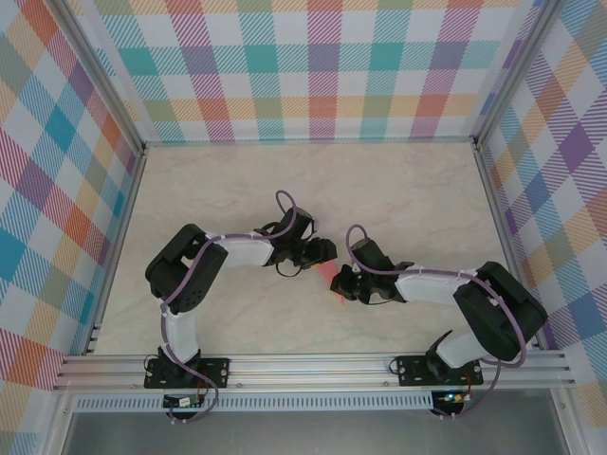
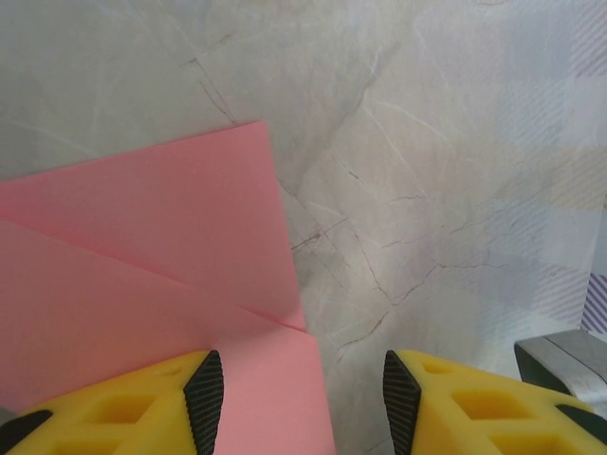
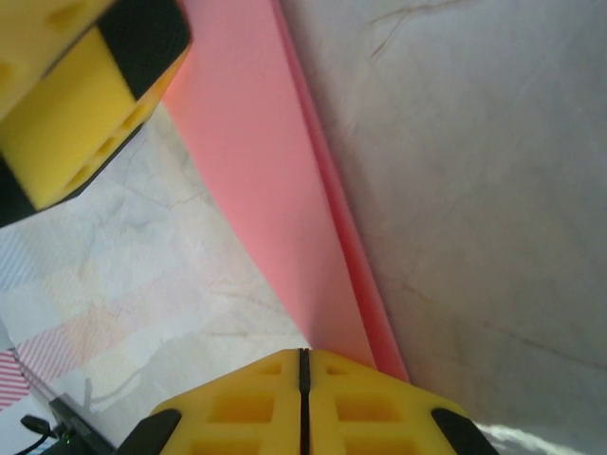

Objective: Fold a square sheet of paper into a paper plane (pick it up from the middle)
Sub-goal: Fold the wing for the fifth time at the center of the table.

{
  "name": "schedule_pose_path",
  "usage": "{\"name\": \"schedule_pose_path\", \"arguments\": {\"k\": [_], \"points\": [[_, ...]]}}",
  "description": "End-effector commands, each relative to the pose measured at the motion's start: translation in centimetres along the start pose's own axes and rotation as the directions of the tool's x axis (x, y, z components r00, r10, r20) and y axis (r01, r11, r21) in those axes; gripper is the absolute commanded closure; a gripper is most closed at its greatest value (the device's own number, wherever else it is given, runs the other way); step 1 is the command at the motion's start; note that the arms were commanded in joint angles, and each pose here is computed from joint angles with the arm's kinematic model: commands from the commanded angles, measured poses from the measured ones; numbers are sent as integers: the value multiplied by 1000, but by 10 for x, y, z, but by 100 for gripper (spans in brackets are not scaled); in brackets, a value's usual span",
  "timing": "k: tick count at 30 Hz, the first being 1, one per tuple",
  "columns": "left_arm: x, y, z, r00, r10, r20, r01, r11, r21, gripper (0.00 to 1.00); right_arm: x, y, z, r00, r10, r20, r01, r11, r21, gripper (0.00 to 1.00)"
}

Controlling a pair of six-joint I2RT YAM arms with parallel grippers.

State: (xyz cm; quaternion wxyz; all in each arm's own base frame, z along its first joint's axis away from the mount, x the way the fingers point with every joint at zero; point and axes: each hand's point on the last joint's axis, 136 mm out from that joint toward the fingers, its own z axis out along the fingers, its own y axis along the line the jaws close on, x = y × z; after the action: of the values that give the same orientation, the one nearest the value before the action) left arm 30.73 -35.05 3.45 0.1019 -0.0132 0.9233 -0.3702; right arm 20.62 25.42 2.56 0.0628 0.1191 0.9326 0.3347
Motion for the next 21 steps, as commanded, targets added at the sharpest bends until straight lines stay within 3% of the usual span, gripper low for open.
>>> {"name": "schedule_pose_path", "arguments": {"k": [1, 5, 14, 21], "points": [[20, 35, 14, 999, -25, -41, 21, 994, -103, 50, 10, 9, -7, 998, -51, -36, 50, 998, -46, 92], [20, 34, 13, 999, -22, -43, 18, 995, -101, 50, 8, 17, -11, 997, -66, -32, 64, 996, -60, 92], [19, 35, 14, 999, -22, -45, 17, 994, -109, 50, 18, -24, 7, 997, -3, -81, 6, 999, 37, 93], [20, 40, 14, 999, -25, -48, 19, 992, -125, 50, 34, -49, -2, 995, 27, -96, -20, 997, 71, 92]]}}
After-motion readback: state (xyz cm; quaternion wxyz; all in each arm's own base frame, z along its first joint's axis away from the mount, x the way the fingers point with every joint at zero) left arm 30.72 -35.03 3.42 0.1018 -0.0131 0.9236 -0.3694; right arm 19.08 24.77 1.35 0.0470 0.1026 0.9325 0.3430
